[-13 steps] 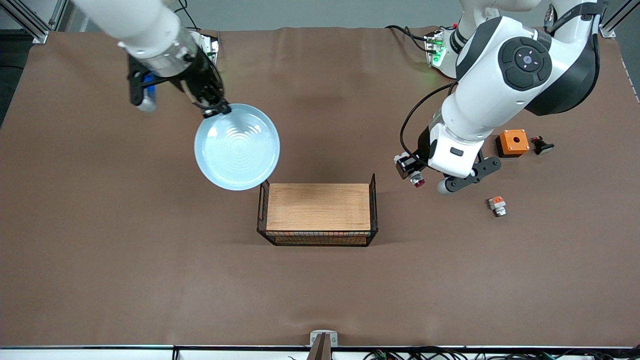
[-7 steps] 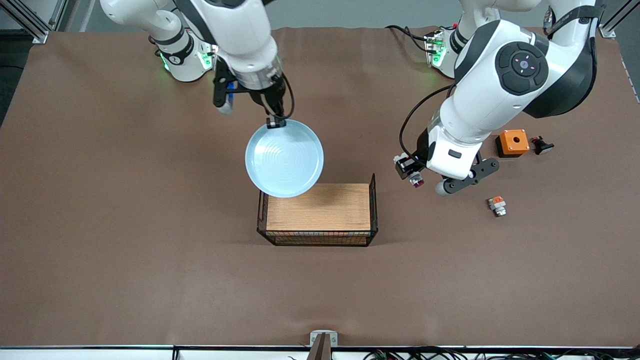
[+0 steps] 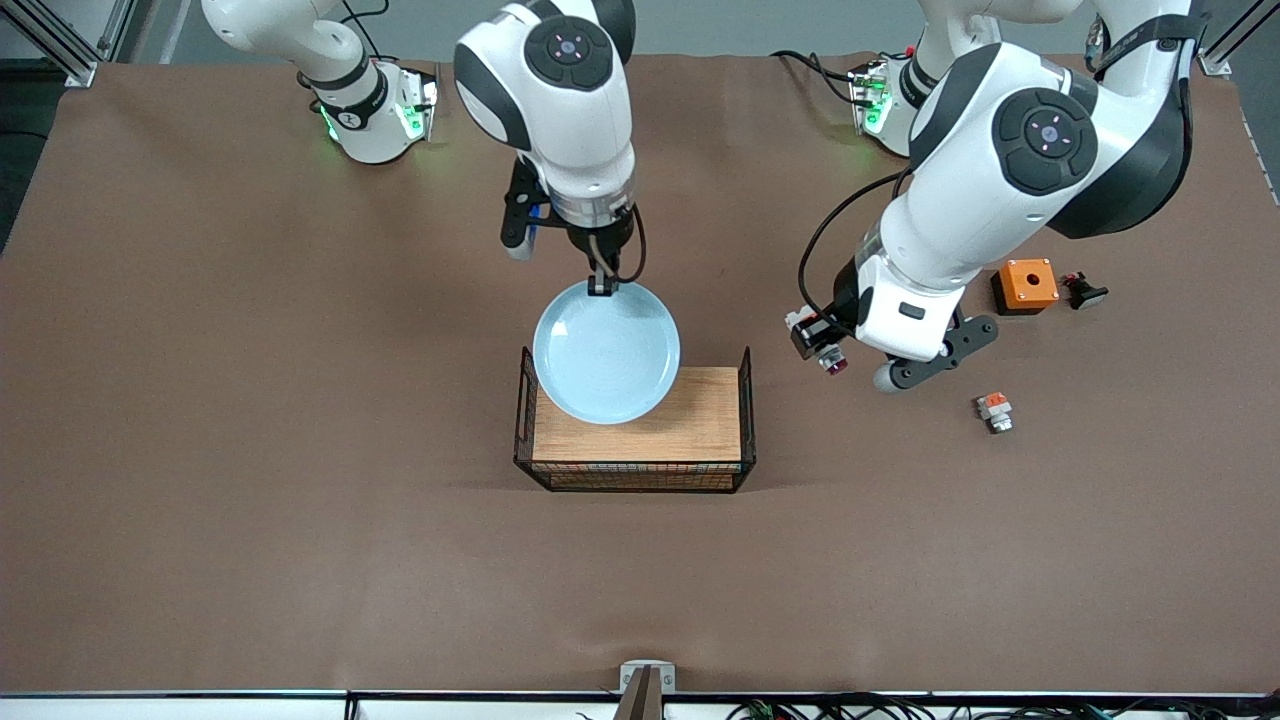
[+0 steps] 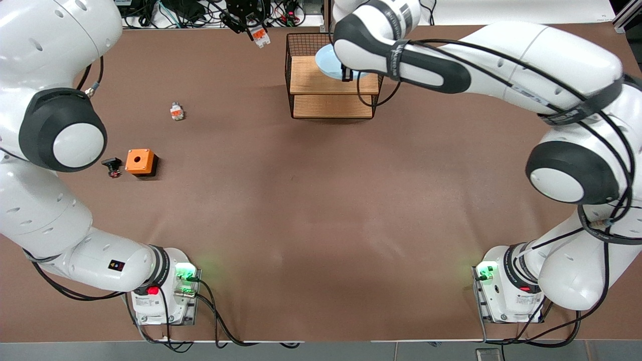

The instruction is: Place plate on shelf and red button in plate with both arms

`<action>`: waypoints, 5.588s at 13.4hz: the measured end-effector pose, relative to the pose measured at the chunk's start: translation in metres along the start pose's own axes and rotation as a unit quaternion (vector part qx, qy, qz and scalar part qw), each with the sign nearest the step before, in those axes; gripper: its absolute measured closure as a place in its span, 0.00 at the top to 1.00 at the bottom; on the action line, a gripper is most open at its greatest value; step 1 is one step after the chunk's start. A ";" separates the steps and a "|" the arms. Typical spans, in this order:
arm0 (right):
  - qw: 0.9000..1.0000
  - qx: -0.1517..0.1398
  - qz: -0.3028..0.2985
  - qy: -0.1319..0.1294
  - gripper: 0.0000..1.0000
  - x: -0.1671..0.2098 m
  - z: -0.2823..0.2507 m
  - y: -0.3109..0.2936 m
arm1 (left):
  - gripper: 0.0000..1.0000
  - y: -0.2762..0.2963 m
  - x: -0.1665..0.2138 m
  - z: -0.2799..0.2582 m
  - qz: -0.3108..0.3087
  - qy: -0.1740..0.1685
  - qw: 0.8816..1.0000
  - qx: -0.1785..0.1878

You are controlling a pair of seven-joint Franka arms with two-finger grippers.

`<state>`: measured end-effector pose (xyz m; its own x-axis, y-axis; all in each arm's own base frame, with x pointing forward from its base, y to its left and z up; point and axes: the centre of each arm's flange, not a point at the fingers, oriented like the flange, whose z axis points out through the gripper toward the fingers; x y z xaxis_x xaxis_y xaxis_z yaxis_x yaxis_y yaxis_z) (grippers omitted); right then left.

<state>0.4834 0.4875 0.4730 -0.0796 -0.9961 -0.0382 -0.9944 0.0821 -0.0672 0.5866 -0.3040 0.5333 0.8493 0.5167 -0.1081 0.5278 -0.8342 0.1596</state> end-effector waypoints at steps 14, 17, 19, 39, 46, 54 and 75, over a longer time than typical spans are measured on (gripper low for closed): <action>0.999 0.023 0.015 0.021 0.03 -0.033 0.084 -0.011 | 0.41 -0.006 0.010 -0.002 -0.178 -0.012 0.984 -0.007; 0.999 0.031 0.014 0.028 0.10 -0.033 0.090 -0.016 | 0.41 -0.006 0.012 0.000 -0.180 -0.012 0.984 -0.006; 0.999 0.037 0.011 0.035 0.30 -0.033 0.094 -0.018 | 0.41 -0.006 0.013 0.002 -0.180 -0.013 0.984 -0.005; 0.944 -0.086 -0.317 0.041 1.00 0.105 -0.025 -0.114 | 0.41 0.054 -0.020 0.030 -0.388 -0.020 0.918 -0.074; 0.846 -0.133 -0.517 -0.007 1.00 0.280 -0.088 -0.167 | 0.41 0.103 -0.065 0.083 -0.416 -0.040 0.903 -0.097; 0.737 -0.130 -0.660 -0.071 1.00 0.476 -0.116 -0.184 | 0.41 0.125 -0.066 0.142 -0.423 -0.049 0.896 -0.125; 0.711 -0.121 -0.687 -0.085 1.00 0.542 -0.119 -0.183 | 0.60 0.129 -0.062 0.206 -0.445 -0.047 0.887 -0.112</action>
<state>0.6142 -0.0714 0.5833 0.9685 -0.1102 -0.2234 -0.1094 -0.9939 0.0160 0.6004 -0.4837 0.3581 0.0955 0.9248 -0.3683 0.9863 -0.0381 0.1602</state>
